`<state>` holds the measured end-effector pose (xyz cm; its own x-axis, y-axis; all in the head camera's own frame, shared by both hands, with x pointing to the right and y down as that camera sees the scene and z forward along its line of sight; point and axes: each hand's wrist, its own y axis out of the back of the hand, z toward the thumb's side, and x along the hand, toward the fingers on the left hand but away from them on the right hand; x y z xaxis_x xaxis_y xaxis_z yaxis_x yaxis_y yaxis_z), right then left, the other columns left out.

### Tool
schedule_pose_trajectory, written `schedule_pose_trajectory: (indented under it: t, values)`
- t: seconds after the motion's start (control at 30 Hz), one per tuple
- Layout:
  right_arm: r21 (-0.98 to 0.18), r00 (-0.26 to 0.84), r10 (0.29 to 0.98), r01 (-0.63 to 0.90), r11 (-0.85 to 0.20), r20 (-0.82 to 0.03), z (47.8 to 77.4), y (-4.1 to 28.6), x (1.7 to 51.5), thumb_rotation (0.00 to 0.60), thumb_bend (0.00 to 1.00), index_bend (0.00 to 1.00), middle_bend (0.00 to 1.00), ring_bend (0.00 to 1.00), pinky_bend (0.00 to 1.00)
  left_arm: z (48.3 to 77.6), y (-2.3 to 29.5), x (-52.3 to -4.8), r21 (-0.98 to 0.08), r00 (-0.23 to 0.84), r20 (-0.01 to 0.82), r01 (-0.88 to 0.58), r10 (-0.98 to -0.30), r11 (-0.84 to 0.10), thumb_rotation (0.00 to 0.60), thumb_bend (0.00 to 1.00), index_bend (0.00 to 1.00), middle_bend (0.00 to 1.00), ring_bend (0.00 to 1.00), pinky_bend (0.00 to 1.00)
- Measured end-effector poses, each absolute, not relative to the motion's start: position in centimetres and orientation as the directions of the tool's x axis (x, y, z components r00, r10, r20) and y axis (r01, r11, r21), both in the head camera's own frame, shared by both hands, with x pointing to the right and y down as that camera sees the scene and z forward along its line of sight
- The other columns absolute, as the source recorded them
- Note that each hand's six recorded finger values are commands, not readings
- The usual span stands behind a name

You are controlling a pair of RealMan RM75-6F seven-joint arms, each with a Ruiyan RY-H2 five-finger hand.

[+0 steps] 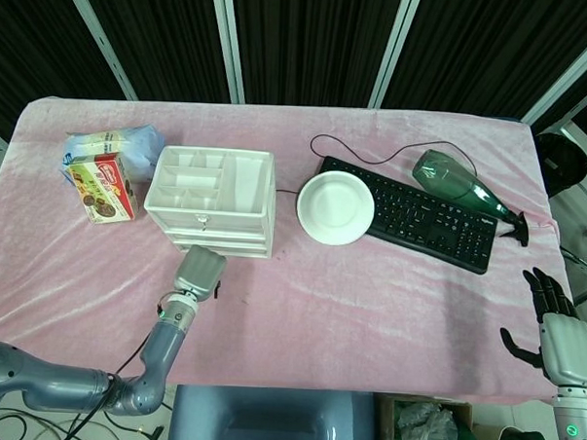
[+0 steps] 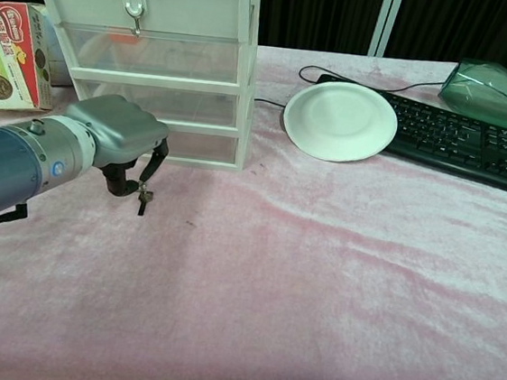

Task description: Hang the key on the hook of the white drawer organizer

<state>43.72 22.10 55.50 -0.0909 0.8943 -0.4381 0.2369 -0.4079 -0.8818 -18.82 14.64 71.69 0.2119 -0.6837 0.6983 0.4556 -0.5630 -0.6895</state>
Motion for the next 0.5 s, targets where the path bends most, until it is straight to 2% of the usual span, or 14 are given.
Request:
schedule_pose_trajectory:
  t: [0.5]
  values:
    - [-0.881,-0.09,0.894,0.239,-0.409,-0.44,55.54,22.12,43.69,0.6,0.27,0.0,0.0,0.0,0.15,71.87,14.87,-18.51,-0.692,0.22,0.697,0.454,-0.682,-0.561,0.6,0.41,0.6,1.0,1.0,1.0]
